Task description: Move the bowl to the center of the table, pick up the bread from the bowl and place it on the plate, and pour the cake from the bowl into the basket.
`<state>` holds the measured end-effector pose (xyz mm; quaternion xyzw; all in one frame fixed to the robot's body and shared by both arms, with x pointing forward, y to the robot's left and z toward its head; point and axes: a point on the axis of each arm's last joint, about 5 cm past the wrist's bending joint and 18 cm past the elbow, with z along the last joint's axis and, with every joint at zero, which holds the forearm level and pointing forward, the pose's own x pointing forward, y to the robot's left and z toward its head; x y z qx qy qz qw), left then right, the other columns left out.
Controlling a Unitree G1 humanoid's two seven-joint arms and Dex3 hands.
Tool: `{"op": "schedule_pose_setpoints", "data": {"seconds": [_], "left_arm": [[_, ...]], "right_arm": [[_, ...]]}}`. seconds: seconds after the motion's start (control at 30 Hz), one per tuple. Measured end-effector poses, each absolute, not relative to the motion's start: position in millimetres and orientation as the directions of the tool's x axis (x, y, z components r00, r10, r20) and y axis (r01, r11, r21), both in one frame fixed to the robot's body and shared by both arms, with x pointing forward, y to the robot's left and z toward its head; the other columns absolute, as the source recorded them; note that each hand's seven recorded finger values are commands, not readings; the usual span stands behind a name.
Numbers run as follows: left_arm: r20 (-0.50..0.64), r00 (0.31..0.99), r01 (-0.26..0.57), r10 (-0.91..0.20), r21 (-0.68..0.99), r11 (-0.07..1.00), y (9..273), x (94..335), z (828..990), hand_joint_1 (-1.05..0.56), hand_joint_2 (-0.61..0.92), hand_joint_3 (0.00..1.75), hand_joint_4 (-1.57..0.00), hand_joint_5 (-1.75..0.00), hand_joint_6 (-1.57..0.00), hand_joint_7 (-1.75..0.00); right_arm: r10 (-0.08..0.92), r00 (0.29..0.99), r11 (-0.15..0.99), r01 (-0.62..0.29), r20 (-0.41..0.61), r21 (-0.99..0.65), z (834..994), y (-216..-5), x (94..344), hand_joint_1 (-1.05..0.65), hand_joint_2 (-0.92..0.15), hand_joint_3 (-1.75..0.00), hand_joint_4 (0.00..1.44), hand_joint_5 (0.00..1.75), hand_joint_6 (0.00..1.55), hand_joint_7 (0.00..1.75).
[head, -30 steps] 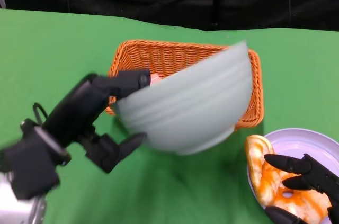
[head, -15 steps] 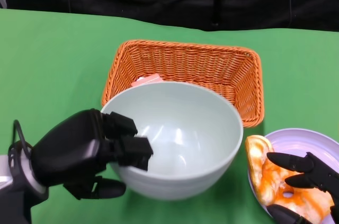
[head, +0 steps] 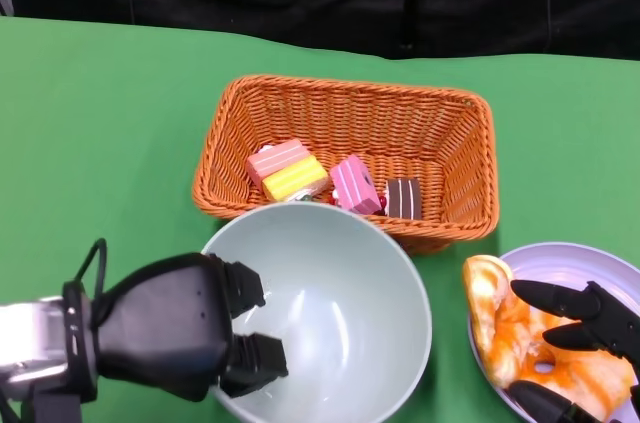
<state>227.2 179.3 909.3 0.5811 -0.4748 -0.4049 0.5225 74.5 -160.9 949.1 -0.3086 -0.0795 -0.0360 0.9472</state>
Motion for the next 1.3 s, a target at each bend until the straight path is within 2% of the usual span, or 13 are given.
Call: {"op": "schedule_pose_setpoints", "data": {"seconds": [0.1, 0.17, 0.2, 0.23, 0.33, 0.53, 0.7, 0.87, 0.97, 1.07, 1.2, 1.27, 1.3], "left_arm": [[-0.006, 0.253, -0.144, -0.967, 0.989, -0.044, 174, 224, 898.3, -0.34, 0.84, 0.13, -0.94, -1.75, -0.84, -1.42], [-0.046, 0.272, -0.13, -0.961, 0.988, -0.084, 172, 221, 896.1, -0.38, 0.85, 0.04, -0.88, -1.37, -0.93, -0.71], [-0.071, 0.282, -0.115, -0.957, 0.988, -0.107, 171, 220, 897.6, -0.4, 0.88, 0.02, -0.81, -0.87, -0.87, -0.35], [-0.105, 0.298, -0.089, -0.949, 0.987, -0.137, 171, 218, 900.4, -0.4, 0.9, 0.01, -0.79, -0.59, -0.82, -0.19], [-0.186, 0.333, 0.004, -0.924, 0.981, -0.196, 169, 215, 911.0, -0.47, 0.92, 0.11, -0.71, -0.23, -0.7, -0.02], [-0.303, 0.377, 0.224, -0.875, 0.947, -0.232, 167, 206, 946.2, -0.68, 0.92, 0.18, -0.49, -0.06, -0.46, 0.0], [-0.435, 0.343, 0.406, -0.833, 0.868, -0.286, 168, 199, 984.3, -0.75, 0.92, 0.14, -0.39, 0.0, -0.38, 0.0], [-0.392, 0.33, 0.472, -0.859, 0.856, -0.21, 172, 195, 1008.6, -0.72, 0.92, 0.13, -0.47, -0.05, -0.42, -0.03], [-0.3, 0.341, 0.504, -0.891, 0.858, -0.096, 180, 196, 1015.3, -0.65, 0.92, 0.14, -0.66, -0.14, -0.57, -0.08], [-0.108, 0.403, 0.555, -0.909, 0.818, 0.149, 188, 194, 1011.0, -0.52, 0.92, 0.15, -0.88, -0.25, -0.75, -0.15], [0.043, 0.499, 0.581, -0.866, 0.724, 0.371, 191, 191, 1004.5, -0.44, 0.92, 0.12, -0.96, -0.3, -0.82, -0.18], [0.097, 0.534, 0.59, -0.84, 0.668, 0.453, 193, 189, 1001.7, -0.34, 0.92, 0.12, -0.76, -0.86, -0.8, -0.36], [0.134, 0.558, 0.593, -0.819, 0.625, 0.507, 193, 187, 999.2, -0.31, 0.92, 0.12, -0.7, -1.01, -0.76, -0.48]], "right_arm": [[-0.02, 0.984, 0.807, 0.118, 0.174, -0.578, 949.3, -161, 74, -0.3, -0.92, -0.22, 0.41, 0.93, 0.33, 0.58], [-0.02, 0.984, 0.808, 0.119, 0.175, -0.577, 949.4, -161, 74, -0.3, -0.92, -0.22, 0.41, 0.93, 0.33, 0.59], [-0.02, 0.984, 0.808, 0.119, 0.176, -0.577, 949.5, -161, 74, -0.3, -0.92, -0.22, 0.41, 0.93, 0.33, 0.59], [-0.02, 0.984, 0.808, 0.119, 0.176, -0.577, 949.5, -161, 74, -0.3, -0.92, -0.22, 0.41, 0.93, 0.33, 0.59], [-0.02, 0.984, 0.808, 0.119, 0.176, -0.577, 949.4, -161, 74, -0.3, -0.92, -0.22, 0.41, 0.93, 0.32, 0.6], [-0.02, 0.984, 0.816, 0.118, 0.176, -0.566, 949.5, -160, 75, -0.33, -0.92, -0.22, 0.41, 0.95, 0.31, 0.63], [-0.008, 0.982, 0.836, 0.109, 0.186, -0.538, 950.1, -159, 76, -0.34, -0.92, -0.21, 0.37, 0.96, 0.27, 0.65], [0.029, 0.979, 0.85, 0.082, 0.202, -0.521, 951.0, -160, 78, -0.36, -0.92, -0.19, 0.32, 1.0, 0.24, 0.7], [0.049, 0.977, 0.856, 0.065, 0.205, -0.513, 949.4, -159, 80, -0.4, -0.92, -0.2, 0.31, 1.03, 0.24, 0.72], [0.058, 0.977, 0.862, 0.056, 0.207, -0.504, 948.7, -157, 81, -0.42, -0.92, -0.22, 0.3, 1.05, 0.23, 0.73], [0.065, 0.976, 0.87, 0.047, 0.208, -0.49, 947.9, -155, 82, -0.42, -0.92, -0.23, 0.29, 1.06, 0.22, 0.74], [0.069, 0.976, 0.874, 0.041, 0.209, -0.484, 947.7, -154, 82, -0.42, -0.92, -0.23, 0.27, 1.06, 0.22, 0.75], [0.072, 0.976, 0.877, 0.038, 0.208, -0.479, 947.6, -154, 82, -0.42, -0.92, -0.23, 0.27, 1.06, 0.22, 0.75]]}}
